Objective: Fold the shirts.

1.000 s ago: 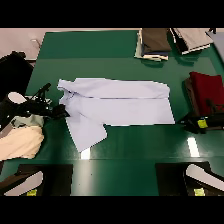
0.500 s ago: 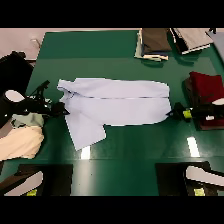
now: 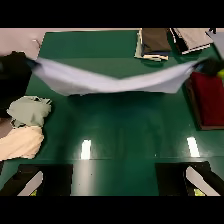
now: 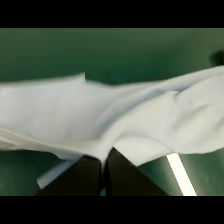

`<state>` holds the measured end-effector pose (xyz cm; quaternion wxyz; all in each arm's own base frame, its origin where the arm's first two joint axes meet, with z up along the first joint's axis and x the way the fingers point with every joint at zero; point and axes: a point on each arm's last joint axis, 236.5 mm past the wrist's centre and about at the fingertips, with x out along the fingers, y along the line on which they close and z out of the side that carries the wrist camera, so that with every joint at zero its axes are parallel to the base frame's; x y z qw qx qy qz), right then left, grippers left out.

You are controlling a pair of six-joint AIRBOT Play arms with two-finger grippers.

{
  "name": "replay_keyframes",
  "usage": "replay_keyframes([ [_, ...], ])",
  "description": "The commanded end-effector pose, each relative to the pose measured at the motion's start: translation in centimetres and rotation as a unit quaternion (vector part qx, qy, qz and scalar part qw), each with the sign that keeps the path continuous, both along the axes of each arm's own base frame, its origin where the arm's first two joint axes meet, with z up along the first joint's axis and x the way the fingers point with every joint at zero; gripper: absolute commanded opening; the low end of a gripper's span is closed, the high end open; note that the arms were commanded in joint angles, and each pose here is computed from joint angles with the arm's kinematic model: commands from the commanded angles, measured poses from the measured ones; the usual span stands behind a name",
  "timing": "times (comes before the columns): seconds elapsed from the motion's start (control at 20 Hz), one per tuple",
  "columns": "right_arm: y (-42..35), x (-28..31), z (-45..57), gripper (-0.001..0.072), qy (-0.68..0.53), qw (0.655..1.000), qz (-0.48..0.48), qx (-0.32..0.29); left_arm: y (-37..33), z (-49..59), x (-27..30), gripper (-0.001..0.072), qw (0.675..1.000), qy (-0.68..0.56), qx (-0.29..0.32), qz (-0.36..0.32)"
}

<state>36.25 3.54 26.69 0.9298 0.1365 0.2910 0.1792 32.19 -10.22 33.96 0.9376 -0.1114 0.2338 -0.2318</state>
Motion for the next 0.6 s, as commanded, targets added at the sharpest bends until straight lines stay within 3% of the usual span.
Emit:
replay_keyframes([
  [0.0,0.4,-6.0,14.0,0.0018,-0.170,0.982,-0.038,-0.076,-0.7,15.0,-8.1,0.0024,0.982,-0.191,0.011,0.004],
  [0.15,-1.1,-10.9,20.3,0.0018,-0.241,0.955,-0.103,-0.137,-0.3,22.1,-13.4,0.0023,0.954,-0.298,0.005,0.029],
  [0.3,-2.3,-13.3,22.2,0.0018,-0.247,0.944,-0.141,-0.164,0.3,24.4,-14.8,0.0023,0.941,-0.335,-0.003,0.047],
  [0.55,-3.6,-8.4,17.3,0.0017,-0.127,0.972,-0.110,-0.163,1.5,15.5,-5.3,0.0023,0.982,-0.181,0.011,0.054],
])
